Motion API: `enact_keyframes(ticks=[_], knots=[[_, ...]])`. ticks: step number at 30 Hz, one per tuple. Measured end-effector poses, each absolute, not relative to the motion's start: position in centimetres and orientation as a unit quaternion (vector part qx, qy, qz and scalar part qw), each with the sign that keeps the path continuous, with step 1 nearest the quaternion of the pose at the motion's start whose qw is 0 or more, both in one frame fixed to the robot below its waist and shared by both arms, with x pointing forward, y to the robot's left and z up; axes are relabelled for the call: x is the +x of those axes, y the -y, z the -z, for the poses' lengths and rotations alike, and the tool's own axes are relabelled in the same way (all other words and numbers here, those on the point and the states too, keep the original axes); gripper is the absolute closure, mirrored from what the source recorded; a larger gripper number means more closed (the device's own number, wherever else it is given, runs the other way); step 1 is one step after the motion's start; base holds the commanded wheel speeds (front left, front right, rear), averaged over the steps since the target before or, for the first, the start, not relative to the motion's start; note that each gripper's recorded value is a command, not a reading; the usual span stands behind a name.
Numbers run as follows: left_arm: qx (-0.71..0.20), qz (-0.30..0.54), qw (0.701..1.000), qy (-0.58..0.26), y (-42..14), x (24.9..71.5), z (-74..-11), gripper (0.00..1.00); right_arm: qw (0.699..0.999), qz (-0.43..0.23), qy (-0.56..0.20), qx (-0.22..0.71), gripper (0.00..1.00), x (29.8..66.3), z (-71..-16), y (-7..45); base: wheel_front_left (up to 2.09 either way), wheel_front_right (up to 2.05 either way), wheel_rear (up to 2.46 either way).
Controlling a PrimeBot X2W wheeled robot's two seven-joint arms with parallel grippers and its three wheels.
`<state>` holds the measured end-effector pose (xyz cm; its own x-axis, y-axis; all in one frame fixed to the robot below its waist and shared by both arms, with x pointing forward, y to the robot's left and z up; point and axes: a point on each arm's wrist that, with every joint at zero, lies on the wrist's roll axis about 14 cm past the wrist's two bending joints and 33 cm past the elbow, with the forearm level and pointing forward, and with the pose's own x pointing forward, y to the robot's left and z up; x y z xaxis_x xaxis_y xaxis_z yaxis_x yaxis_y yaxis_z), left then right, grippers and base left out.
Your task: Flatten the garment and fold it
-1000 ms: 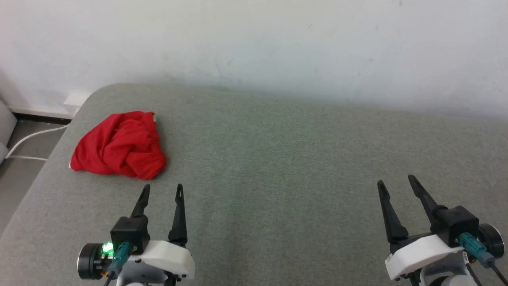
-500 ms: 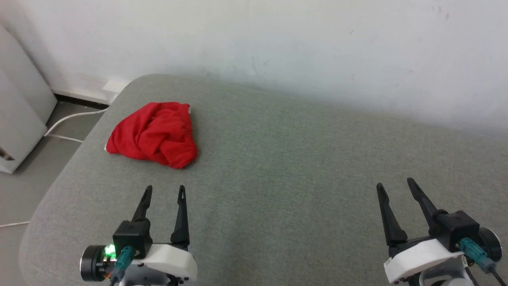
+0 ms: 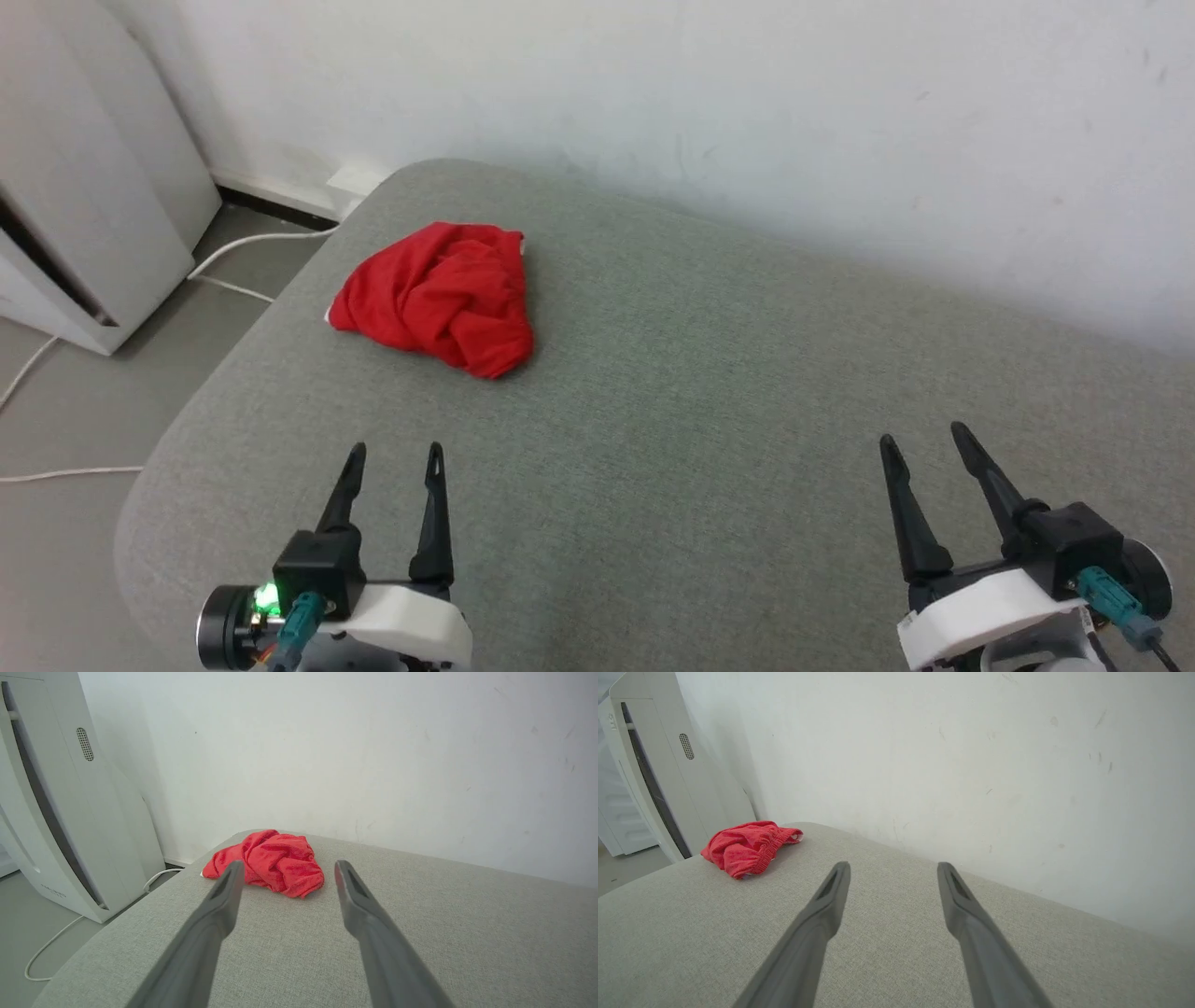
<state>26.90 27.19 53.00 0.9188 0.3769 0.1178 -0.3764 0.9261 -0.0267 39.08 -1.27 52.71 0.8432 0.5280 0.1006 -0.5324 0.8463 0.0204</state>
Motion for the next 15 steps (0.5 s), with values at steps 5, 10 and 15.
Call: enact_keyframes(ticks=[5, 10, 15], knots=[[-0.004, -0.204, 0.977, 0.065, -27.7, 26.1, -53.0, 0.00, 0.955, -0.292, 0.048, 0.027, 0.00, 39.0, -52.7, 0.1, 0.00, 0.00, 0.00], [-0.002, -0.217, 0.974, 0.069, -28.1, 25.4, -53.1, 0.00, 0.951, -0.304, 0.048, 0.033, 0.00, 38.9, -52.7, -0.8, 0.00, 0.00, 0.00], [-0.002, -0.224, 0.972, 0.072, -28.3, 24.9, -53.1, 0.00, 0.947, -0.315, 0.049, 0.036, 0.00, 38.8, -52.7, -1.6, 0.00, 0.00, 0.00]])
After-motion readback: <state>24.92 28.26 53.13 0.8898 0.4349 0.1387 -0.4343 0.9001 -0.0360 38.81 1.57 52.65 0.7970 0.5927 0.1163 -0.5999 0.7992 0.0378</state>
